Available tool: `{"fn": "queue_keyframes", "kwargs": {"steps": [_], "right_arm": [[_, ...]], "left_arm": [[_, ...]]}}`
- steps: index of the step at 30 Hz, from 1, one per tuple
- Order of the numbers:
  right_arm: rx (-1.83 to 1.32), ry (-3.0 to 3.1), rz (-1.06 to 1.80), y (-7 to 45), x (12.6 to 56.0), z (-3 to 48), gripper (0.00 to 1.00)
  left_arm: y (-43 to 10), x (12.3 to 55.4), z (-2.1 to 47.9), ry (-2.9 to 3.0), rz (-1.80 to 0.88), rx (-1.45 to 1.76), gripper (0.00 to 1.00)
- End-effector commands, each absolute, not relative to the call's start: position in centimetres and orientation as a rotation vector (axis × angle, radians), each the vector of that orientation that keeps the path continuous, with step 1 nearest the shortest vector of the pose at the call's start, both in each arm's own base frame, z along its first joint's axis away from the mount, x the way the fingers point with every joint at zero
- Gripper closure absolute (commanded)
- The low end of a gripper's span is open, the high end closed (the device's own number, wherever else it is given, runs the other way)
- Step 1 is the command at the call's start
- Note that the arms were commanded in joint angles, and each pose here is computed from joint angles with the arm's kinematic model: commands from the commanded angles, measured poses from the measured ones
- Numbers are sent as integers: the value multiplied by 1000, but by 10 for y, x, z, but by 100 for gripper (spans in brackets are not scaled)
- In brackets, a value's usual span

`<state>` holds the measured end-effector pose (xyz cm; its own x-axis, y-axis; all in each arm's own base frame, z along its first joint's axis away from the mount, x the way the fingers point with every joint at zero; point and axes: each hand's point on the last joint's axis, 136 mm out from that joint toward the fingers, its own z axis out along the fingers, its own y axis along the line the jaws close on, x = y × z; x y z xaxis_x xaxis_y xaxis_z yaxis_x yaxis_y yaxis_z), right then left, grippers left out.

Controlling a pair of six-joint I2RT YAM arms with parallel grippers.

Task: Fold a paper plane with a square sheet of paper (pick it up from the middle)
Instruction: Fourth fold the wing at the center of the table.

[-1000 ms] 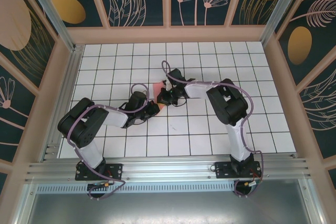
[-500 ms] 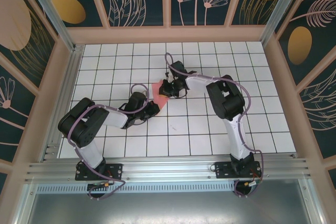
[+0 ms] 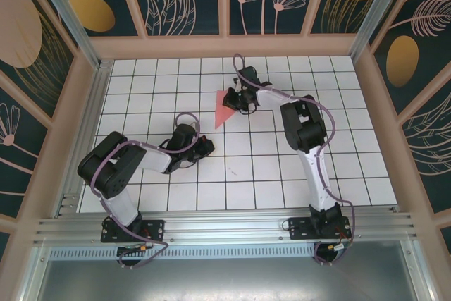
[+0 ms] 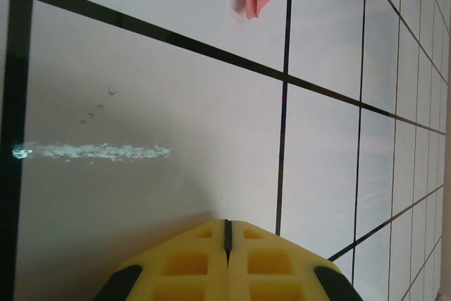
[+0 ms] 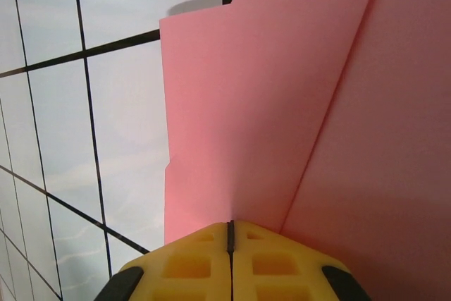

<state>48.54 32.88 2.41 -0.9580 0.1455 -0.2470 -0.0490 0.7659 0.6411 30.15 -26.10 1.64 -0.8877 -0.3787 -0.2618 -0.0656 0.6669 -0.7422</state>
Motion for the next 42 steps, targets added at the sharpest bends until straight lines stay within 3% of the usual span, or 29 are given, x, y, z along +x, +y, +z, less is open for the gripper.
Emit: {"fn": "queue_keyframes", "kwargs": {"steps": [1, 10, 19, 30, 42], "right_arm": [[25, 2776, 982, 334, 454, 5, 94], [17, 2886, 1034, 334, 362, -1, 94], [23, 2936, 1066, 346, 307, 4, 94], [-5, 2900, 998, 346, 327, 6, 93], [27, 2793, 1045, 337, 382, 6, 91]], "left_arm": [[-249, 276, -6, 2633, -1003, -381, 100], [-261, 301, 53, 2429, -1116, -324, 97], [-276, 298, 34, 2479, -1109, -321, 95], [-242, 269, -27, 2740, -795, -422, 100], [-234, 245, -48, 2847, -753, -399, 100]]}}
